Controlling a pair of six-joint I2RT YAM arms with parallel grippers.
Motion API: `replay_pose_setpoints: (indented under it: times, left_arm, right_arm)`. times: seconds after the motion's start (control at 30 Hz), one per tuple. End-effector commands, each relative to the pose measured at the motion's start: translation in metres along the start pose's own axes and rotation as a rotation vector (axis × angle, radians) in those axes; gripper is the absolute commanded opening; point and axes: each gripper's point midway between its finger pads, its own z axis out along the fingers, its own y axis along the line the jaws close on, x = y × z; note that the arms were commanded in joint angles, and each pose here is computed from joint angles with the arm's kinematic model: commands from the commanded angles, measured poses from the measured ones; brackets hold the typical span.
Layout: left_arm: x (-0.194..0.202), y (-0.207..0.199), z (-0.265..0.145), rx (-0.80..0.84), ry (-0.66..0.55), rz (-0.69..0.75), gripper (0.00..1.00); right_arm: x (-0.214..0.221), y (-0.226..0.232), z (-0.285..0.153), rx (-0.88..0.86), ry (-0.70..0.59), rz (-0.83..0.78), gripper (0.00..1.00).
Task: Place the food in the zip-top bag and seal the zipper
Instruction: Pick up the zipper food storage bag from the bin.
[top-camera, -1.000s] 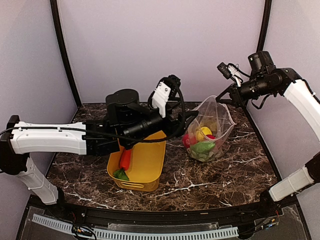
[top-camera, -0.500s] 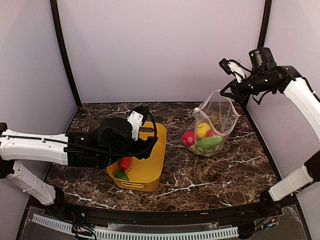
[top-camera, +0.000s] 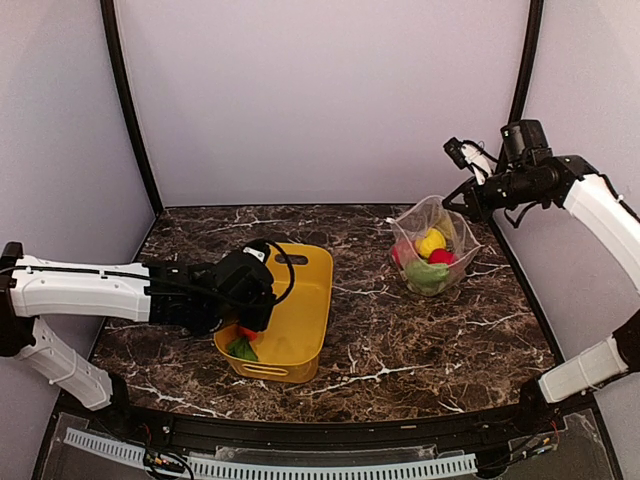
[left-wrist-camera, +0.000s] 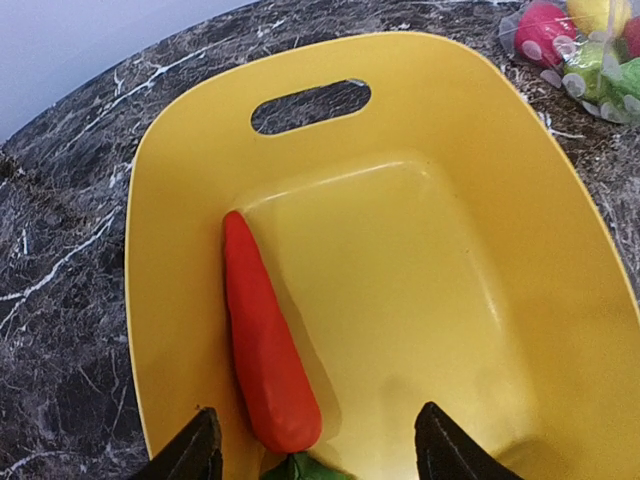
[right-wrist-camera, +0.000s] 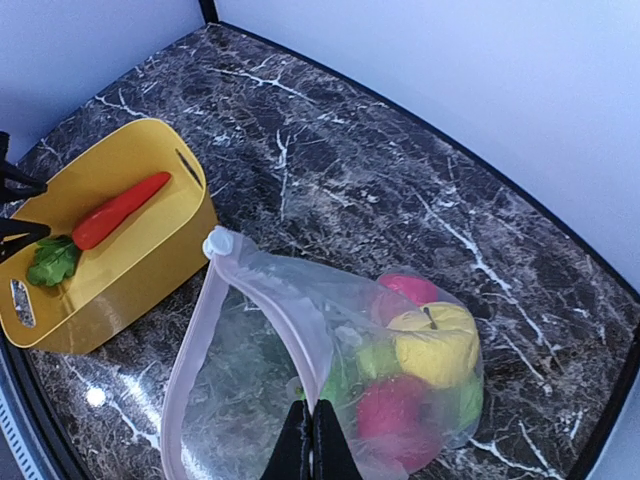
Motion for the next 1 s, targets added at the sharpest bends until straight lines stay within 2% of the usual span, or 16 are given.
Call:
replay_pose_setpoints:
  times: [0.0,0.23,0.53,0.67,0.77,0.83,0.97]
  left_arm:
    - [0.022,0.012,0.013,-0.04,0.119,-0.009,0.66]
    - [0.03,0.021,0.034,-0.064,0.196,-0.016,0.68]
    - [0.034,0.02,0.059,-0.057,0.251,-0.015,0.68]
    - [0.042,0.023,0.071,-0.098,0.317,-0.013,0.67]
    - [0.049,0.028,0.073,-0.142,0.373,0.001,0.65]
    - [0.054,0.025,0.077,-0.146,0.405,0.011,0.58]
    - [0.061,0.029,0.081,-0.19,0.443,0.029,0.54]
  right_arm:
    - [-0.005,0.02,0.0,-0.097,-0.083,-0.012,0.0]
    - [0.005,0.031,0.002,-0.15,-0.101,-0.007,0.0]
    - [0.011,0.038,0.002,-0.179,-0.101,-0.005,0.0]
    - [0.011,0.038,0.002,-0.182,-0.103,-0.007,0.0]
    - [0.012,0.038,0.002,-0.182,-0.103,-0.008,0.0]
    - [0.012,0.038,0.002,-0.181,-0.104,-0.009,0.0]
    - [0.012,0.039,0.001,-0.185,-0.107,-0.01,0.0]
